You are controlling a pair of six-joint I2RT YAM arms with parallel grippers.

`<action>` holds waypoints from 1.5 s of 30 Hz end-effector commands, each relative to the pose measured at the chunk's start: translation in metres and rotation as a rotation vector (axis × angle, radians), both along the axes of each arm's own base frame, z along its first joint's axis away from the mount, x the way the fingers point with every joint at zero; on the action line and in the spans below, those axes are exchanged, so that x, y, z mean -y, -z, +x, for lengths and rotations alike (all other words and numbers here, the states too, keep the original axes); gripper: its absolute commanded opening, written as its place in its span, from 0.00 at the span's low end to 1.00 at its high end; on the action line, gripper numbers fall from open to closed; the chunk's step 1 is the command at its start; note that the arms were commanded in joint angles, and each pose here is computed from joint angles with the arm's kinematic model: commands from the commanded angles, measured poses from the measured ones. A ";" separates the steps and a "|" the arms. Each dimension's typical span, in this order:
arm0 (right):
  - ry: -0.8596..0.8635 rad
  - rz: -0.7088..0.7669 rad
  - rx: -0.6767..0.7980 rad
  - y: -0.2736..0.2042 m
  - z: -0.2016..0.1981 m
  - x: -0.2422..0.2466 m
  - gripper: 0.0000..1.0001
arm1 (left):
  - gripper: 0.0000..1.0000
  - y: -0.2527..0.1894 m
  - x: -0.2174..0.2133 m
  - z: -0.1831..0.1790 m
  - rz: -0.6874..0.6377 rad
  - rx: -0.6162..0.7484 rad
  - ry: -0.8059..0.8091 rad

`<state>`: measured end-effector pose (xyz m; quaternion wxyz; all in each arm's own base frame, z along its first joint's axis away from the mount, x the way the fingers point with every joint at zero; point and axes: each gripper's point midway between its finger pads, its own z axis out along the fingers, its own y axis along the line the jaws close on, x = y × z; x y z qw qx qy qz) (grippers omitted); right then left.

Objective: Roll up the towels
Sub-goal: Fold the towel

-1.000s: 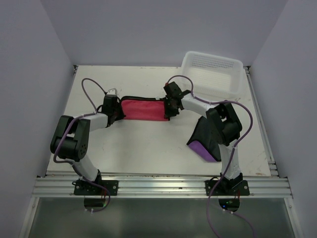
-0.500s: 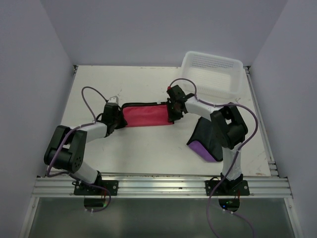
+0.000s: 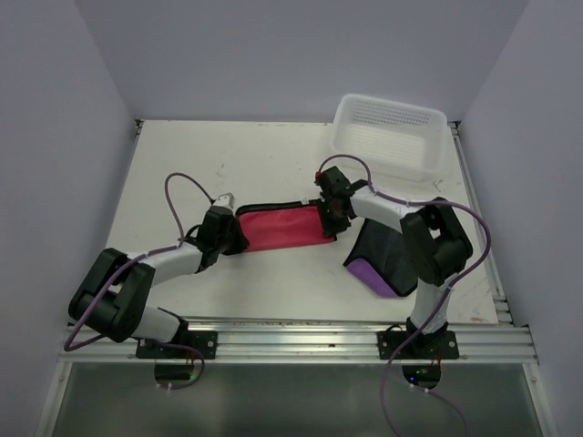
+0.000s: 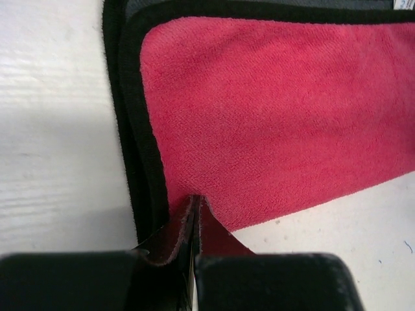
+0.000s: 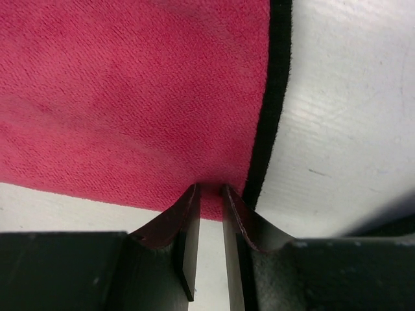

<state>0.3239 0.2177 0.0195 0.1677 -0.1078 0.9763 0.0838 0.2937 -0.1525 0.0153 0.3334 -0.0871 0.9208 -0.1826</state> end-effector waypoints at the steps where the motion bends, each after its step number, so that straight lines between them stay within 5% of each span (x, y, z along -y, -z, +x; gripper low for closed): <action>1: -0.014 -0.028 0.035 -0.020 -0.003 0.012 0.25 | 0.00 0.023 -0.002 -0.037 0.047 -0.113 0.006; 9: 0.023 0.003 0.116 -0.062 0.018 0.010 0.43 | 0.06 -0.010 -0.004 -0.019 0.106 -0.055 -0.010; 16: 0.131 0.047 0.125 -0.064 0.037 0.026 0.41 | 0.43 -0.048 0.004 0.001 0.097 0.030 0.011; 19: 0.147 0.077 0.119 -0.054 0.042 0.022 0.40 | 0.48 -0.056 0.007 0.008 0.097 0.053 0.024; 45: 0.130 0.062 -0.014 0.012 0.024 0.013 0.33 | 0.45 -0.033 -0.031 0.028 0.063 0.034 -0.048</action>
